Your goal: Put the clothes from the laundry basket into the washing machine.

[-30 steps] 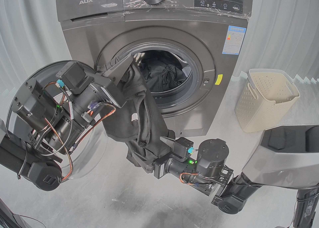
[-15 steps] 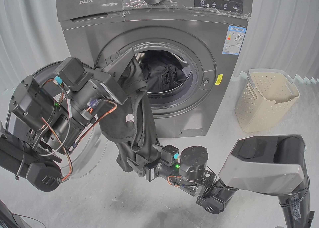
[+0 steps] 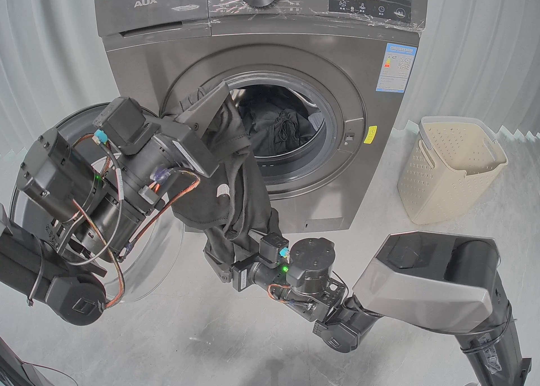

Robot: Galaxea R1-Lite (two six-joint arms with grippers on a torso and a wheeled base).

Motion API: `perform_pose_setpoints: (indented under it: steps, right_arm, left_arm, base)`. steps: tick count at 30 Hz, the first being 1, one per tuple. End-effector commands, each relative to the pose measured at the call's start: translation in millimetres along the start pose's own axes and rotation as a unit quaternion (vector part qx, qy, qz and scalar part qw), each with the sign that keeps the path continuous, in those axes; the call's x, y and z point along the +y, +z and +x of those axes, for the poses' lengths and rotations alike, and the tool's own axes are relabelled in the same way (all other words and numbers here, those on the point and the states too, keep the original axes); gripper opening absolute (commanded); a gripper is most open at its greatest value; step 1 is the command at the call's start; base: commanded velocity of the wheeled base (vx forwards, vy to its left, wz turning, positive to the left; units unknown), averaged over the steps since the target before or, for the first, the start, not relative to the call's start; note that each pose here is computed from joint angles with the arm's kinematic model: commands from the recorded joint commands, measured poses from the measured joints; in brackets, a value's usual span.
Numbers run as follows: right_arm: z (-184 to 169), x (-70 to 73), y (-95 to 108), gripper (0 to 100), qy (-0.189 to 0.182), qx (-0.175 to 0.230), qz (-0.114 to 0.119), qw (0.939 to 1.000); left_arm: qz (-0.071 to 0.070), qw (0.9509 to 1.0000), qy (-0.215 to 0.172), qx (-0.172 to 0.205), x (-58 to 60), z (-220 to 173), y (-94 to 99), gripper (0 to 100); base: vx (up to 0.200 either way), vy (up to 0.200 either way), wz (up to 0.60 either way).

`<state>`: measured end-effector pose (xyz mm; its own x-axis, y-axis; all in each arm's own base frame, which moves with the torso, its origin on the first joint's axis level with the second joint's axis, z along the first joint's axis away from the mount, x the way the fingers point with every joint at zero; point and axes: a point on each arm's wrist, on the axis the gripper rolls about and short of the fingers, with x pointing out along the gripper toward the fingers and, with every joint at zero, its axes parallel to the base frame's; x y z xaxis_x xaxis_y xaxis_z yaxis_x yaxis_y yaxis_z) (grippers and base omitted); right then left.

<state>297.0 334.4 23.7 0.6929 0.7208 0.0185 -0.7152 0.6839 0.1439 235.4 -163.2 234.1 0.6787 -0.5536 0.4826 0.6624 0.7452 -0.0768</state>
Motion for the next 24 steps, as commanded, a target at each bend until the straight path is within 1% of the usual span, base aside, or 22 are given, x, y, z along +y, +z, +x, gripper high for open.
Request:
perform_pose_setpoints:
  steps: [1, 2, 3, 6, 8, 10, 11, 14, 16, 21, 24]
  right_arm:
    - [14.5, -1.8, -9.5, 100, -0.008, -0.009, 0.002, 0.9999]
    - [15.0, -1.8, -9.7, 100, -0.009, -0.009, 0.003, 0.9999]
    - [21.6, -4.8, -9.0, 100, -0.019, -0.020, 0.007, 0.9996]
    - [29.8, -14.2, -6.5, 100, -0.036, -0.037, 0.010, 0.9986]
    - [31.8, -14.7, -5.1, 100, -0.037, -0.042, 0.010, 0.9984]
    - [35.3, -16.4, -3.1, 100, -0.049, -0.053, 0.015, 0.9973]
    - [36.8, -17.0, -0.6, 0, -0.054, -0.059, 0.018, 0.9966]
    - [38.4, -20.4, 3.1, 0, -0.060, -0.065, 0.020, 0.9959]
    - [38.3, -23.0, 6.4, 0, -0.063, -0.068, 0.021, 0.9954]
    - [36.9, -28.4, 10.4, 0, -0.069, -0.073, 0.024, 0.9947]
    - [31.4, -29.2, 14.4, 0, -0.071, -0.069, 0.027, 0.9947]
  left_arm:
    - [0.000, 1.0000, 0.004, -0.003, 0.1, 2.0, 0.2, 0]
    - [0.000, 1.0000, 0.004, -0.003, 0.1, 2.0, 0.2, 0]
    - [-0.001, 1.0000, 0.003, -0.008, -0.1, 3.2, 2.2, 0]
    - [-0.003, 0.9999, 0.004, -0.015, -0.2, 5.4, 5.2, 0]
    - [-0.005, 0.9998, 0.008, -0.018, -0.1, 6.2, 6.1, 0]
    - [-0.010, 0.9996, 0.013, -0.023, -0.3, 8.1, 7.5, 0]
    - [-0.014, 0.9995, 0.014, -0.025, -0.3, 8.6, 8.1, 0]
    - [-0.029, 0.9992, 0.011, -0.027, -3.0, 8.8, 9.2, 0]
    - [-0.033, 0.9990, 0.011, -0.029, -4.0, 8.9, 10.4, 0]
    - [-0.033, 0.9989, 0.016, -0.029, -2.8, 9.7, 9.4, 0]
    - [-0.031, 0.9989, 0.019, -0.029, -0.9, 9.9, 9.3, 0]
  base:
    - [0.000, 0.000, 0.00]
    - [0.000, 0.000, 0.00]
    - [0.000, 0.000, 0.00]
    - [0.000, 0.000, 0.00]
    - [0.000, 0.000, 0.00]
    - [0.000, 0.000, 0.00]
    - [0.000, 0.000, 0.00]
    - [0.000, 0.000, 0.00]
    - [0.000, 0.000, 0.00]
    - [0.000, 0.000, 0.00]
    - [0.000, 0.000, 0.00]
